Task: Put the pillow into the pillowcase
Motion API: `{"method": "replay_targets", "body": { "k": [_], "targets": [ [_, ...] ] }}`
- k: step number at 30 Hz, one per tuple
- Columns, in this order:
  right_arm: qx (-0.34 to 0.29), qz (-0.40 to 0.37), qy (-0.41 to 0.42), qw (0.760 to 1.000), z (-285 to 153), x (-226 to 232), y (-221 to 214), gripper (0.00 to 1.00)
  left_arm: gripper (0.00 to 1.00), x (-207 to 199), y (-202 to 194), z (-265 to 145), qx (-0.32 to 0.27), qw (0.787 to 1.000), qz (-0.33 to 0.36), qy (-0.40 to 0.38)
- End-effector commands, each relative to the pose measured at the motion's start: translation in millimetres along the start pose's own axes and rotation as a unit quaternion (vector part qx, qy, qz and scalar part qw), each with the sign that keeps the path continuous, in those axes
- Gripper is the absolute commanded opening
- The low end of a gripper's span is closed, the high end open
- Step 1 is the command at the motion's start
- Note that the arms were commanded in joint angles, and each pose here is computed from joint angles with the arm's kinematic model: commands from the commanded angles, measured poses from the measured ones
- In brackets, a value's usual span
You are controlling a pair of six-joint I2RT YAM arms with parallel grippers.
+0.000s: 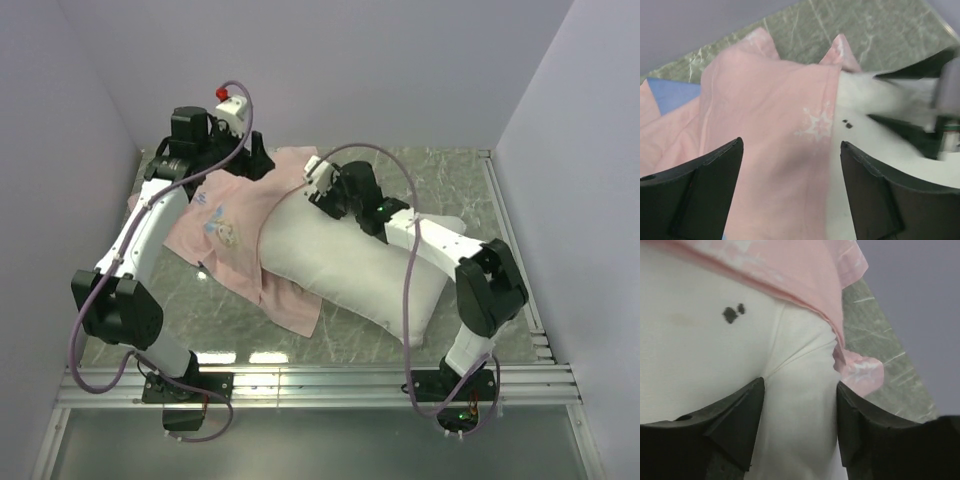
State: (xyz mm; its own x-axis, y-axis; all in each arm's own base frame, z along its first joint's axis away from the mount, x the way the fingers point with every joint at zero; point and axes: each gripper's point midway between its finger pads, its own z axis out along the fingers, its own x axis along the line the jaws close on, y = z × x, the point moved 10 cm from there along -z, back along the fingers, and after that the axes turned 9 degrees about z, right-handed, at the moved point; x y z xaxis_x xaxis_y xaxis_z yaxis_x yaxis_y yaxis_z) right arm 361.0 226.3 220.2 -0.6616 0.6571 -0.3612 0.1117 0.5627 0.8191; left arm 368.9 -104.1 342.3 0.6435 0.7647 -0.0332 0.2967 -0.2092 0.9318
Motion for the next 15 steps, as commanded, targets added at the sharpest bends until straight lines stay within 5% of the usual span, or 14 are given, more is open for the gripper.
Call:
{"method": "replay_targets", "body": {
  "k": [1,5,15],
  "targets": [
    [0.01,0.102,0.06,0.993,-60.4,-1.5,41.6,0.68,0.83,-4.3,-22.6,3.1,0.05,0.997,0.052,0.03],
    [0.053,0.168,0.096,0.98,-97.8,1.8,51.2,0.75,0.78,-31.1,-30.2,15.7,0.081,0.99,0.111,0.019],
    [0.192,0.335,0.139,0.912,-125.6,16.9,-30.8,0.72,0.7,-45.5,-45.6,51.7,0.143,0.971,0.174,0.078]
  ]
}}
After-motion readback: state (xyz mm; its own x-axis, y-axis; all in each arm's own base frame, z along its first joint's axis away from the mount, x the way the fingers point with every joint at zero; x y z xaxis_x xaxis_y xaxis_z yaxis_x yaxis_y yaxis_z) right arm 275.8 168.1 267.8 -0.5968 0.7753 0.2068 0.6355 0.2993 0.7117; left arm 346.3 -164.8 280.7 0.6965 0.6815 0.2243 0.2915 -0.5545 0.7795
